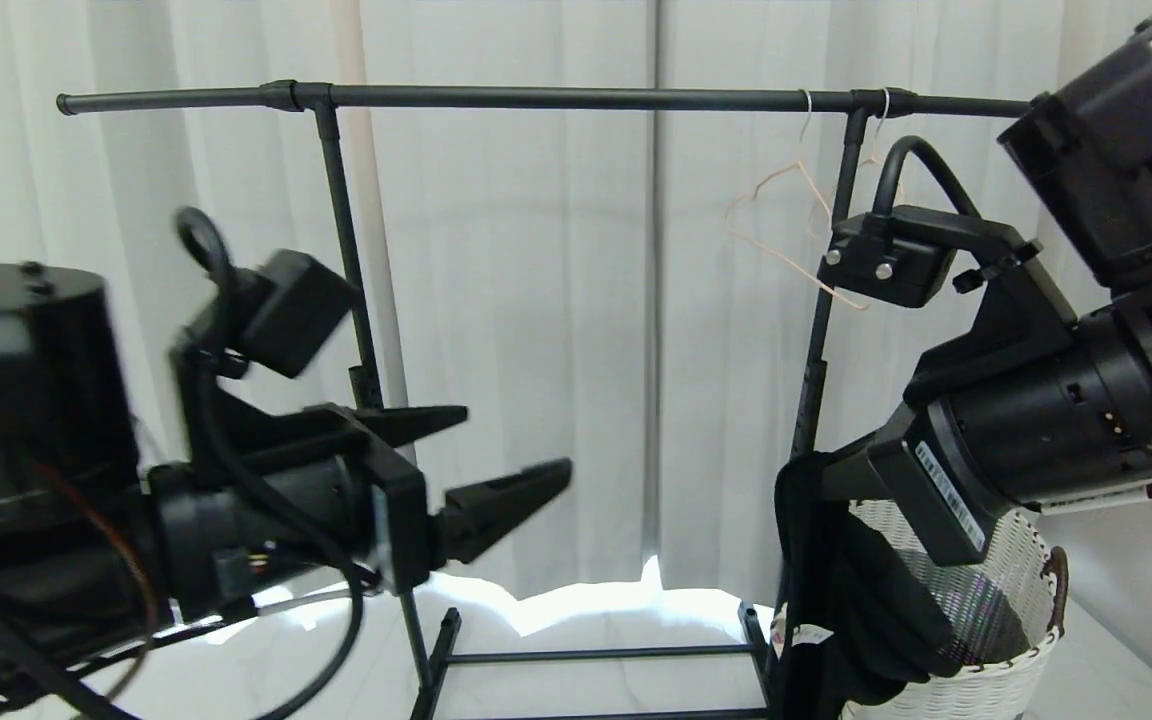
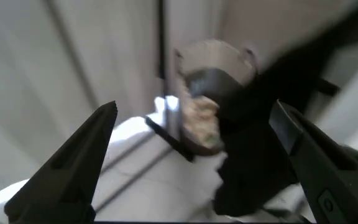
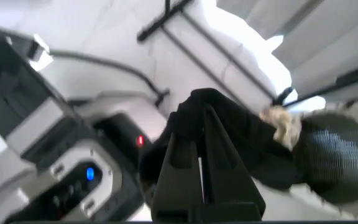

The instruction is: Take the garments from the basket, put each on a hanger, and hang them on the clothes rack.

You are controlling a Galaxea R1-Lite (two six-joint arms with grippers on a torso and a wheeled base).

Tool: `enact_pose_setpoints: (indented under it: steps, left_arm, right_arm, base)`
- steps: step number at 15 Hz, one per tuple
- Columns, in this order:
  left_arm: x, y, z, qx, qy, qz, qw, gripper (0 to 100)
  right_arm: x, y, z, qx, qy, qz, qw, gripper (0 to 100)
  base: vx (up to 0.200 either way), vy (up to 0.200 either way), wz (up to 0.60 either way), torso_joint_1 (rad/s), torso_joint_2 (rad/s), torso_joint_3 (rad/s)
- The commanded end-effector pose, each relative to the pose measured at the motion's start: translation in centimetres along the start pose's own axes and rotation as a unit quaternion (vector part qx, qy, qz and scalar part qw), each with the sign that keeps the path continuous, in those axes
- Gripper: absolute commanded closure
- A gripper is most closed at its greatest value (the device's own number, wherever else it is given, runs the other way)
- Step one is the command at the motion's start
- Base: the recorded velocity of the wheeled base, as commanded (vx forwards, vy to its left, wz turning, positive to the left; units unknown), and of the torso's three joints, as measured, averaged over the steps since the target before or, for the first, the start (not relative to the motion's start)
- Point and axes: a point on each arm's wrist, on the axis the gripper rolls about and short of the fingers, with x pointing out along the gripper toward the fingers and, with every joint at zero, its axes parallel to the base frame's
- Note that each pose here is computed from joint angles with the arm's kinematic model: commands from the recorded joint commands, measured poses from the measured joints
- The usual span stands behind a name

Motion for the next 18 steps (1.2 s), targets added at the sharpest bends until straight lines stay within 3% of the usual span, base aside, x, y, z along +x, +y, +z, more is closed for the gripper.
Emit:
enact_pose_setpoints:
  steps: [1,3,6,10,12,15,16,18]
  left_arm:
    - [4.7,-4.2,-2.9,-0.012,0.079,-0.086,0.9931,0]
    - [5.4,-5.9,-4.0,-0.002,0.103,-0.115,0.9880,0]
    - [7.5,-6.0,-5.7,-0.002,0.140,-0.111,0.9839,0]
    - [8.3,-6.6,-6.5,0.000,0.155,-0.121,0.9805,0]
    - [9.8,-5.4,-7.0,-0.009,0.160,-0.090,0.9830,0]
    - [12.4,-5.1,-6.8,-0.046,0.125,-0.059,0.9893,0]
    - [13.0,-5.1,-7.1,-0.061,0.125,-0.042,0.9894,0]
    - [12.7,-4.9,-8.4,-0.056,0.145,-0.028,0.9875,0]
  right_arm:
    - [0.4,0.2,0.2,-0.002,-0.007,0.001,1.0000,100]
    - [0.5,0.2,0.3,-0.004,-0.009,-0.006,0.9999,100]
    - [0.3,0.2,0.3,-0.005,-0.012,-0.006,0.9999,100]
    - [0.2,0.2,0.3,-0.006,-0.013,-0.006,0.9999,100]
    - [0.2,0.3,0.4,-0.007,-0.019,-0.004,0.9998,100]
    - [-0.1,0.3,0.3,-0.007,-0.022,-0.010,0.9997,100]
    - [-0.1,0.3,0.3,-0.006,-0.023,-0.014,0.9996,100]
    - [-0.2,0.3,0.3,-0.006,-0.024,-0.014,0.9996,100]
  base:
    - [0.000,0.000,0.00,0.000,0.00,0.000]
    - [0.000,0.000,0.00,0.000,0.00,0.000]
    - [0.000,0.000,0.00,0.000,0.00,0.000]
    - [0.000,0.000,0.00,0.000,0.00,0.000]
    - [0.000,0.000,0.00,0.000,0.00,0.000]
    - [0.000,0.000,0.00,0.000,0.00,0.000]
    - [0.000,0.000,0.00,0.000,0.00,0.000]
    - [0.000,0.000,0.00,0.000,0.00,0.000]
